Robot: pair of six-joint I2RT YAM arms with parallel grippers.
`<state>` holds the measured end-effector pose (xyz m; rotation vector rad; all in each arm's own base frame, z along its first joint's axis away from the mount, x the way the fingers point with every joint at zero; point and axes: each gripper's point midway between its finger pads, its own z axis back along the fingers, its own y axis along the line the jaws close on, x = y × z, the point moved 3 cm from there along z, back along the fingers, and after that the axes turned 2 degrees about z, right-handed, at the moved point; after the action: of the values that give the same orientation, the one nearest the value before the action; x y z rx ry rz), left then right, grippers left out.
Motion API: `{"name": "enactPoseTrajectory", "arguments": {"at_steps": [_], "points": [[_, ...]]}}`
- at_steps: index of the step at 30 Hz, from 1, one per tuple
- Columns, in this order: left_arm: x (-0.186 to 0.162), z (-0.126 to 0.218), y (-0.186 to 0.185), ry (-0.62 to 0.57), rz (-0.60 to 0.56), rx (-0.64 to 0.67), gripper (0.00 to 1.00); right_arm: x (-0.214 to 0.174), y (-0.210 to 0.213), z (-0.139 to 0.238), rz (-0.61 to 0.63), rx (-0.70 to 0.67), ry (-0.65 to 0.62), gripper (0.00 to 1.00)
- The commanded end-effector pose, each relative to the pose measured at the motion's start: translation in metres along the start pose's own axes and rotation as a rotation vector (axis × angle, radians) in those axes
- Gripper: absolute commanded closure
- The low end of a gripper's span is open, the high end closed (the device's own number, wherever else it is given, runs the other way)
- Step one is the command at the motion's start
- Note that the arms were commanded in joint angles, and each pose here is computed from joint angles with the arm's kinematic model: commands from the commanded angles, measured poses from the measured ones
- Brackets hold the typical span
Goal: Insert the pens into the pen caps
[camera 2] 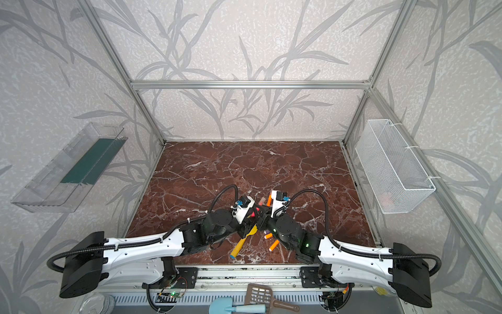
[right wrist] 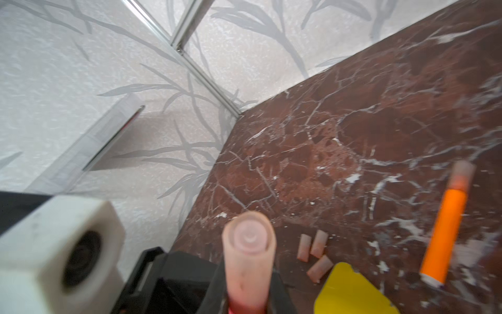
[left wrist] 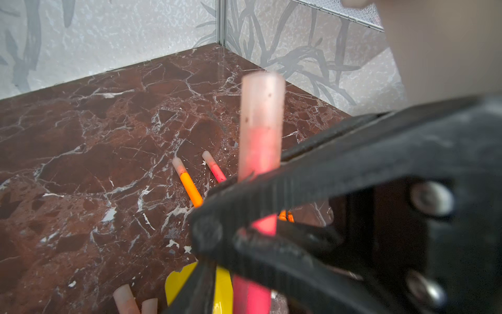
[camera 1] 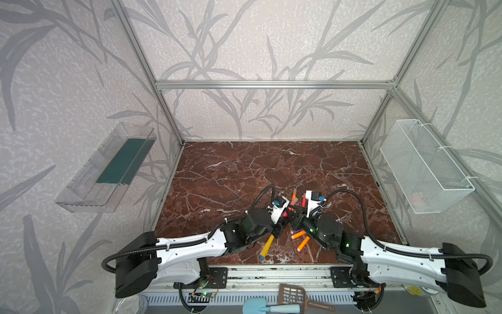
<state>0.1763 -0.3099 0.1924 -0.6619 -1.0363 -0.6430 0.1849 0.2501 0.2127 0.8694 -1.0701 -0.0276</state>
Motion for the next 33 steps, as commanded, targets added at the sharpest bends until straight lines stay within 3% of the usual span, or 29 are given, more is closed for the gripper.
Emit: {"name": "enactPoseTrajectory", "arguments": {"at_steps": [1, 7, 13, 21, 33], "points": [[0.029, 0.008, 0.000, -0.127, 0.046, 0.004, 0.30, 0.003, -0.037, 0.005, 0.145, -0.232, 0.025, 0.95], [0.005, 0.010, 0.033, -0.031, 0.088, 0.212, 0.24, 0.034, -0.103, 0.008, 0.169, -0.531, 0.123, 0.99], [-0.009, 0.020, 0.063, 0.013, 0.147, 0.363, 0.24, 0.041, -0.163, 0.010, 0.060, -0.661, 0.185, 1.00], [-0.021, 0.029, 0.085, 0.038, 0.197, 0.444, 0.23, 0.026, -0.206, -0.013, -0.128, -0.618, 0.265, 1.00], [-0.025, 0.026, 0.079, 0.073, 0.176, 0.400, 0.23, 0.001, -0.242, -0.038, -0.348, -0.554, 0.351, 1.00]]}}
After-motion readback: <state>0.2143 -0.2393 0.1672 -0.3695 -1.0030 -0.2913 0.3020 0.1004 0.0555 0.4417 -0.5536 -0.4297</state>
